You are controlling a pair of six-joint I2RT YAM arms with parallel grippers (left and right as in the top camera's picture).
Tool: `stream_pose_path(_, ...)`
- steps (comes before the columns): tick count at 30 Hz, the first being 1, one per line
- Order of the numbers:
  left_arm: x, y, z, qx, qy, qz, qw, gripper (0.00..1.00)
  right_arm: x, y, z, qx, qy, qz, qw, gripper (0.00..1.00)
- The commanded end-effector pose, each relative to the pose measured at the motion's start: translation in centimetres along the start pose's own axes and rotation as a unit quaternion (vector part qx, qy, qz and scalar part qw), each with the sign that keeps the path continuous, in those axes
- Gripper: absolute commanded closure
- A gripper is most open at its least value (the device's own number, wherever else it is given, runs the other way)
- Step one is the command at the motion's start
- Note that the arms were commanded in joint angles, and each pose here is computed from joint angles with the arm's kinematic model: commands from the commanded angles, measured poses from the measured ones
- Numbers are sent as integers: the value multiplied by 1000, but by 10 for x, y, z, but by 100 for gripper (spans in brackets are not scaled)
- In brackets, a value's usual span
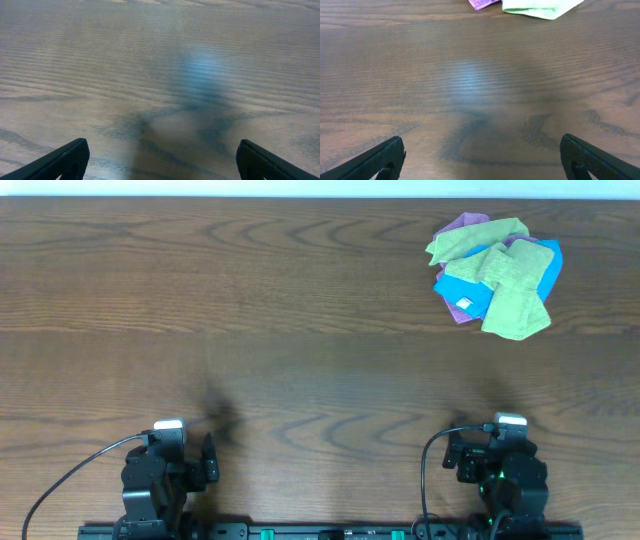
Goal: Fold the cloth
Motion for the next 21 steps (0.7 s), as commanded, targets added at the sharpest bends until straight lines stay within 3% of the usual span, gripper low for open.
stream_pose_path(1,13,4,1,-16,30,20,999,5,3,0,2,6,1,6,1000,1)
stream_pose_path(15,13,4,1,-16,30,20,999,4,2,0,2,2,0,7,1000,1)
stream_pose_path(21,13,4,1,-16,30,20,999,5,-18,-3,-9,5,-11,20,1000,1)
Point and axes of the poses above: each gripper's point midway between its finger pads, its own z axis out along the fingers, its own y axis along the line the jaws close on, x = y × z, the point moved 7 cm from there along -z, back along the fingers, and after that the axes turned 9 degrees about -z, right-handed, at the moved point
